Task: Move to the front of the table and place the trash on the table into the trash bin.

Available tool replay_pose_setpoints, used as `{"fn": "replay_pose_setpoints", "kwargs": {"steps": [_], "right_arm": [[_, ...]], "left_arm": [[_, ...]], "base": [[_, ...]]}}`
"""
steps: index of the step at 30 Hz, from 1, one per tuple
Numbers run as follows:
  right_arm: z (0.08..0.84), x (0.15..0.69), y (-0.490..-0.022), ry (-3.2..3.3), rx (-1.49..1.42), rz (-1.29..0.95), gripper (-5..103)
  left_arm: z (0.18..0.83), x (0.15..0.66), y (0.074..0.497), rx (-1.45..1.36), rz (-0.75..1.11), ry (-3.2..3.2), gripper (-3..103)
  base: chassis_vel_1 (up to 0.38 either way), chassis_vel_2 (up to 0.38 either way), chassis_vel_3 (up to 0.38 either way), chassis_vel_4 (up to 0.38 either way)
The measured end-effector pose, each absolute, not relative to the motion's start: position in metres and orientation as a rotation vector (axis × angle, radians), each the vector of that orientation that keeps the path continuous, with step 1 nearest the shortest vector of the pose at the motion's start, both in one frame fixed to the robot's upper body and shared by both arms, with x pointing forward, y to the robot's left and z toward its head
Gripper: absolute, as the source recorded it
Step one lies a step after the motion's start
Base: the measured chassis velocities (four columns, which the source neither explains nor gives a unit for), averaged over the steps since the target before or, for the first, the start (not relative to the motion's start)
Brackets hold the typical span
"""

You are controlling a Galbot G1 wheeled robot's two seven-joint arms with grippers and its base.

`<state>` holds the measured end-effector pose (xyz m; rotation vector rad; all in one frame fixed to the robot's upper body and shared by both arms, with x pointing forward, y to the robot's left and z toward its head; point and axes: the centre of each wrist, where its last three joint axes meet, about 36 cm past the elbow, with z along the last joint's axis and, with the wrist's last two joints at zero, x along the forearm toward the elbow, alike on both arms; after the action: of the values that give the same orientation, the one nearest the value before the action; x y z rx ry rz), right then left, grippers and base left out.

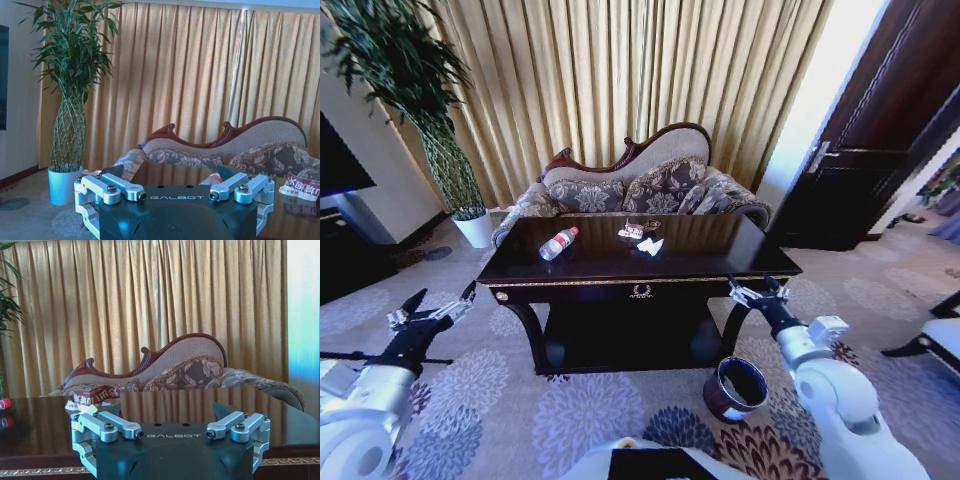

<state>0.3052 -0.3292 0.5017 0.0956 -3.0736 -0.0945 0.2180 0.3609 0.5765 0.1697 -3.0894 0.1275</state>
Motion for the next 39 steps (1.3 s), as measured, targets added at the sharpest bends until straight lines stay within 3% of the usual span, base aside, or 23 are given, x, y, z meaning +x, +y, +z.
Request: {"fn": "replay_pose_setpoints", "kwargs": {"steps": [21, 31, 39], "right_arm": [[0.504, 0.305, -0.327, -3.087, 0.108, -0.083, 100], [0.508, 0.309, -0.329, -3.102, 0.148, -0.046, 100], [0.518, 0.318, -0.328, -3.008, 0.382, -0.145, 100]], "left_arm": [[0.578, 0.219, 0.361, 0.169, 0.103, -3.090, 100], [0.589, 0.226, 0.364, 0.059, 0.013, -3.079, 100], [0.593, 0.230, 0.364, 0.019, -0.033, -3.083, 100]], "base": [[-0.197, 0.191, 0.198, -0.195], [-0.036, 0.062, 0.041, -0.043], [0.000, 0.000, 0.000, 0.000]]}}
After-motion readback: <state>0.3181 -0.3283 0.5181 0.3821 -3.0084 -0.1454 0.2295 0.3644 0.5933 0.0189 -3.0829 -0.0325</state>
